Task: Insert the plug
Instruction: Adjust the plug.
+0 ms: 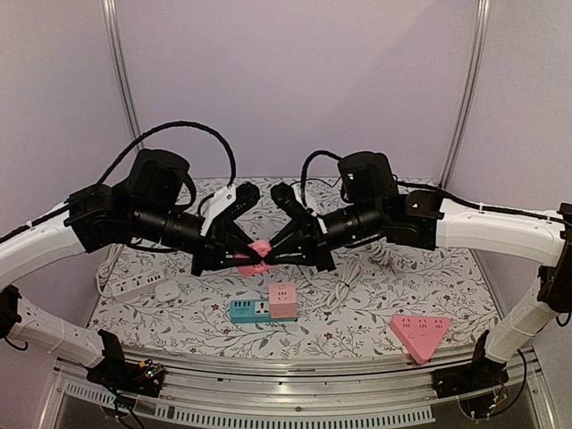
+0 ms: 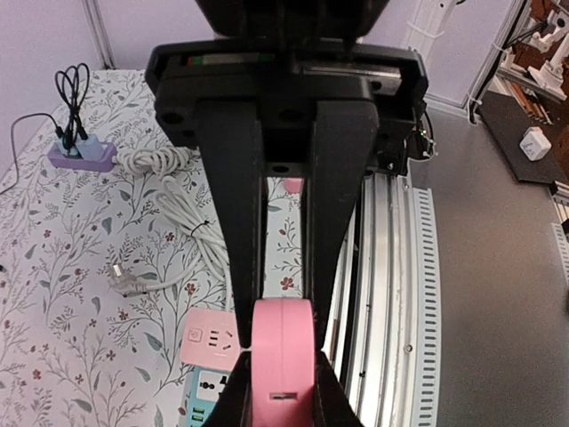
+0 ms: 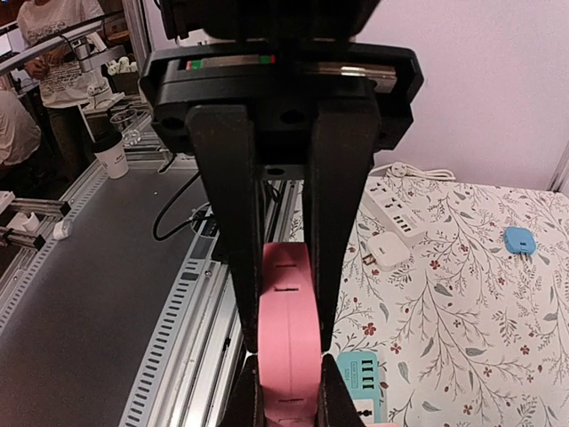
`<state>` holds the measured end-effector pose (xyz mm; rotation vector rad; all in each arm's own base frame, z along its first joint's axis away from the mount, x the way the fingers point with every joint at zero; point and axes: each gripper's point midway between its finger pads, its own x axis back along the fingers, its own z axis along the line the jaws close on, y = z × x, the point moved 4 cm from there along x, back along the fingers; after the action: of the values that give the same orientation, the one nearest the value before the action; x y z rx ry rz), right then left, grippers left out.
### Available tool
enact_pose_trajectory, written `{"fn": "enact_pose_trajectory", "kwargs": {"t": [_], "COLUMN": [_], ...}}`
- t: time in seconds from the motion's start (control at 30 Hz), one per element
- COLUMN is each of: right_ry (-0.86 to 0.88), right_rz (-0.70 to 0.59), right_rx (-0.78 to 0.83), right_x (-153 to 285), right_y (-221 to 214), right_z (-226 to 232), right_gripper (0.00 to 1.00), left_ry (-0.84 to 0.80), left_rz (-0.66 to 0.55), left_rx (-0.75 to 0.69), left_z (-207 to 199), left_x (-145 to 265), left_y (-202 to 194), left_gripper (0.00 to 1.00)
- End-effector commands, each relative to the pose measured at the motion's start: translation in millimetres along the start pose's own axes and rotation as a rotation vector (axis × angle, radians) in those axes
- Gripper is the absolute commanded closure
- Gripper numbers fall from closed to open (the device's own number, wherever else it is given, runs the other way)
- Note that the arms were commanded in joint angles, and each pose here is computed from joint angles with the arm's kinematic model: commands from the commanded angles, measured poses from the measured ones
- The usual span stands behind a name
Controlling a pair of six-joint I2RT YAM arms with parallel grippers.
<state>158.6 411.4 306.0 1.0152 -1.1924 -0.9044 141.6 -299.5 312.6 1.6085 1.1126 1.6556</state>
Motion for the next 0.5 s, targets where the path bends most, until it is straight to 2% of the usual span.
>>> {"fn": "enact_pose_trajectory", "kwargs": {"t": [0.0,0.23,0.27,0.33,0.37,0.4,0.43,0.47], "right_ry": [0.012,-0.016,-0.045,-0.181,-0.250,-0.350,-0.445,-0.528], "right_rz": [0.016,0.016,0.018,0.033,0.030,0.030,0.021,0.006], "right_rx": [-0.014,0.005,0.005,-0.010,-0.007,-0.004,0.006,0.036], "right_x": [-2.1,2.5,3.0,6.3,9.9,13.4,16.6,18.1], "right_y": [-1.4,-0.7,0.3,-0.8,0.9,1.2,4.3,8.6], "right_z": [-2.0,-2.0,-5.3,-22.8,-30.0,-39.7,-44.2,-45.7], "right_gripper": [1.00,1.00,0.93,0.59,0.44,0.25,0.18,0.17], "left_ry": [-0.031,0.012,0.043,0.187,0.304,0.523,0.670,0.763], "left_rz": [-0.034,-0.043,-0.045,-0.055,-0.075,-0.103,-0.149,-0.197], "left_rx": [-0.041,-0.031,-0.014,0.065,0.143,0.244,0.371,0.481], "left_z": [-7.2,-2.7,1.5,21.3,37.4,64.7,81.8,91.7], "left_x": [-0.3,3.6,3.7,5.2,8.4,18.8,29.0,35.4], "left_y": [10.7,12.6,13.9,16.9,18.9,17.1,13.7,8.5], "left_gripper": [1.00,1.00,1.00,1.00,1.00,1.00,1.00,1.00]}}
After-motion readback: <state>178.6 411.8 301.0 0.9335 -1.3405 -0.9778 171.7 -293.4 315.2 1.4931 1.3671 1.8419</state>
